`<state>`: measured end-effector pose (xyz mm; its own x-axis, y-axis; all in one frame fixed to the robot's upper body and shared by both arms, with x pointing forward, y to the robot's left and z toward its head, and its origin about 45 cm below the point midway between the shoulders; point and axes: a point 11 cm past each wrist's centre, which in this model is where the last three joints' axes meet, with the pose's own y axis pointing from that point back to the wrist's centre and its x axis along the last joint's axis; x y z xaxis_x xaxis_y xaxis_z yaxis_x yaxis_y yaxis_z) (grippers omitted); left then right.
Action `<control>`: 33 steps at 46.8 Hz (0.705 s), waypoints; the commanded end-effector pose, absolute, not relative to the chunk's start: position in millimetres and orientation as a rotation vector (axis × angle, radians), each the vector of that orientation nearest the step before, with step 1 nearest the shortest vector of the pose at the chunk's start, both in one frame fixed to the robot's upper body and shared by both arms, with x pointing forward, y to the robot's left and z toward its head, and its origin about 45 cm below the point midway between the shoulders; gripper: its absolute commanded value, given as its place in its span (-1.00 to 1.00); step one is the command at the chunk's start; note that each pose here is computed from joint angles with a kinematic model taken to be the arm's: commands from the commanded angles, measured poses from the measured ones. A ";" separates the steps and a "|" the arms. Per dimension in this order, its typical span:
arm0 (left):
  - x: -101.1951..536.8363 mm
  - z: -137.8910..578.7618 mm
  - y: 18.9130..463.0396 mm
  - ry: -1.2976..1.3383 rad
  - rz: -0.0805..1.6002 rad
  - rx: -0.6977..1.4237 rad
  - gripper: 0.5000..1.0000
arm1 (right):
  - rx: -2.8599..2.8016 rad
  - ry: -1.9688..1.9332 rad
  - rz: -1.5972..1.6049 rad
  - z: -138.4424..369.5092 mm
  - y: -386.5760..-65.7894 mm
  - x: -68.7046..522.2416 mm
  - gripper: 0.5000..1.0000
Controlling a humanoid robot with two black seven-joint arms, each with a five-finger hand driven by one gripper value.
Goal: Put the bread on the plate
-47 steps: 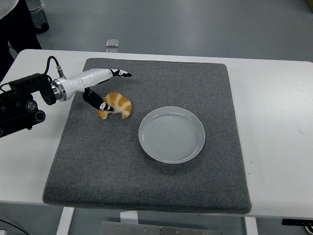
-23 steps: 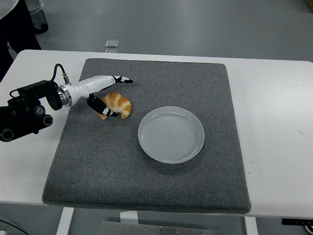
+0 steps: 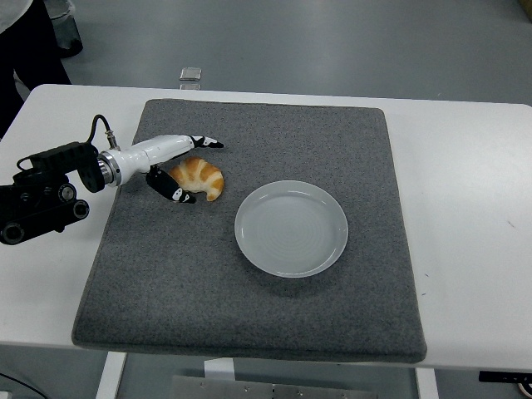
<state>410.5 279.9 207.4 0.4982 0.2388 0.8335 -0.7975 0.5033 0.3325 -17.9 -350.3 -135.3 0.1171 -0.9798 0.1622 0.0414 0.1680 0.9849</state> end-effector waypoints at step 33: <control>406.0 207.9 272.2 -0.878 0.650 0.809 -0.63 | 1.102 -1.163 -1.029 -135.3 -350.3 -17.9 0.72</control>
<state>407.0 273.8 207.8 0.4902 0.1716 0.8545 -0.7766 0.5311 0.3389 -17.9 -350.3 -135.3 0.1169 -0.9797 0.1626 0.0412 0.1684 0.9849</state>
